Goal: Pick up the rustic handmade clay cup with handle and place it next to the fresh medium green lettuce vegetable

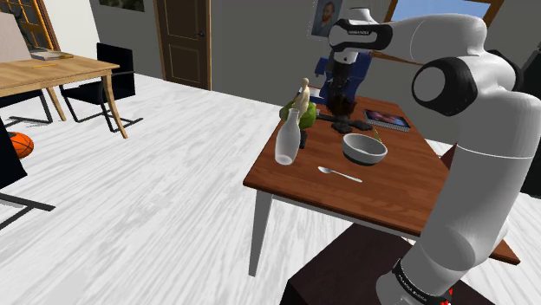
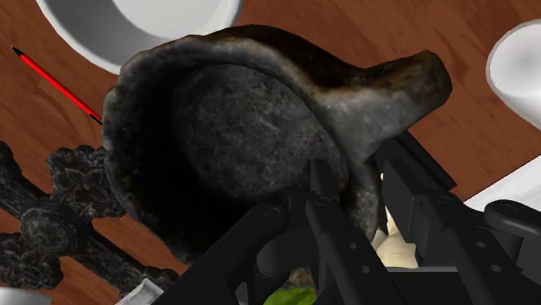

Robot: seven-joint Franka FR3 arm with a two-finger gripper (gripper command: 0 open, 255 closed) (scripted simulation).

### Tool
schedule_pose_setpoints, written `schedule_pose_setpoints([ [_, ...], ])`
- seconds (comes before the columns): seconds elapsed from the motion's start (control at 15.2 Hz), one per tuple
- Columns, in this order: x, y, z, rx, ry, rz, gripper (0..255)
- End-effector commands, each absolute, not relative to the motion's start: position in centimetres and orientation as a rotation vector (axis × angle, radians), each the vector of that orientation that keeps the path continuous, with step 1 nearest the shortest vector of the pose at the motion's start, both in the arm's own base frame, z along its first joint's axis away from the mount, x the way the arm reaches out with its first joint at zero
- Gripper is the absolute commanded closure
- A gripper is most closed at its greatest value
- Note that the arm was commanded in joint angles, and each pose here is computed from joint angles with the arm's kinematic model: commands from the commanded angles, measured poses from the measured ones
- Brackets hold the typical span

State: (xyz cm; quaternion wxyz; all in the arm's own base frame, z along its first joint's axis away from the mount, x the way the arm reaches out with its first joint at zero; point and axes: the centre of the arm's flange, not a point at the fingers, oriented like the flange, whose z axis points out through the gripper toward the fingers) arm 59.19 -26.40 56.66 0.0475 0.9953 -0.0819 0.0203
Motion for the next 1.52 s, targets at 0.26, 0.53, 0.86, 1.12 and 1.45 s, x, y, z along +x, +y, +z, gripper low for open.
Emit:
schedule_pose_setpoints([
  [0.26, 59.2, -26.4, 53.6, 3.035, -0.250, 0.064, 255],
  [0.53, 59.2, -26.4, 51.5, 3.035, -0.250, 0.064, 255],
  [0.86, 59.2, -26.4, 48.8, 3.035, -0.250, 0.064, 255],
  [1.12, 59.2, -26.4, 46.7, 3.035, -0.250, 0.064, 255],
  [1.45, 59.2, -26.4, 44.1, 3.035, -0.250, 0.064, 255],
])
